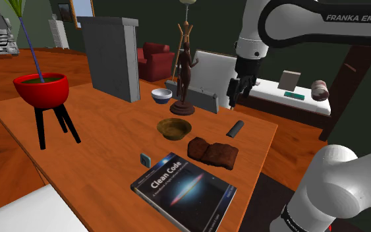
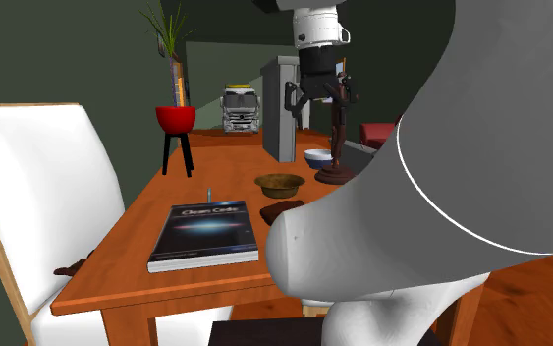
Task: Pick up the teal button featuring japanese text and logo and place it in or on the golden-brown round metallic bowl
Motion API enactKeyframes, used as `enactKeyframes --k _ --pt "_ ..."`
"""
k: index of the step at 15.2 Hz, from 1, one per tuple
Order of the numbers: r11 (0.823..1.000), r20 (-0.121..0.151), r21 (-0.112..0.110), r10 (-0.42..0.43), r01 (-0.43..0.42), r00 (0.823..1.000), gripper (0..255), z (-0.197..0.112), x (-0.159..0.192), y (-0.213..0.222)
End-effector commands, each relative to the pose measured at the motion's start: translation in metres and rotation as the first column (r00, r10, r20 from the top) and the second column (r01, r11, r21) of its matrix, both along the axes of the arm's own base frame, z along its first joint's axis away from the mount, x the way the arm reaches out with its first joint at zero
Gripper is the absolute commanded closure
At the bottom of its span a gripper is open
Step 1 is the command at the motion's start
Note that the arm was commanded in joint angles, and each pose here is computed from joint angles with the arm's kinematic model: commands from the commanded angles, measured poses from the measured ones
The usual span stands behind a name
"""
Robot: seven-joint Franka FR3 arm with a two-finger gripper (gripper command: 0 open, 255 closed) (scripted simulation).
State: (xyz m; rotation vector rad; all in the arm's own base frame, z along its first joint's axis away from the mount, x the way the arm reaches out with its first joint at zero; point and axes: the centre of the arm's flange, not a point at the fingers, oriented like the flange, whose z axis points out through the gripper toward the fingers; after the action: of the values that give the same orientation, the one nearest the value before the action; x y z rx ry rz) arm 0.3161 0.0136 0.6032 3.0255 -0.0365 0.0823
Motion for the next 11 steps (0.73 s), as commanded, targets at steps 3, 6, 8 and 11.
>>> enactKeyframes --k 3,6,8,11 --pt "0.998 -0.002 0.012 -0.058 0.058 0.998 0 -0.013 0.005 0.021" --pt "0.989 -0.006 0.029 -0.144 0.144 0.990 0 -0.032 0.015 0.053" --pt "0.979 -0.010 0.040 -0.201 0.201 0.980 0 -0.044 0.023 0.073" --pt "0.957 -0.016 0.056 -0.284 0.285 0.959 0 -0.062 0.037 0.103"
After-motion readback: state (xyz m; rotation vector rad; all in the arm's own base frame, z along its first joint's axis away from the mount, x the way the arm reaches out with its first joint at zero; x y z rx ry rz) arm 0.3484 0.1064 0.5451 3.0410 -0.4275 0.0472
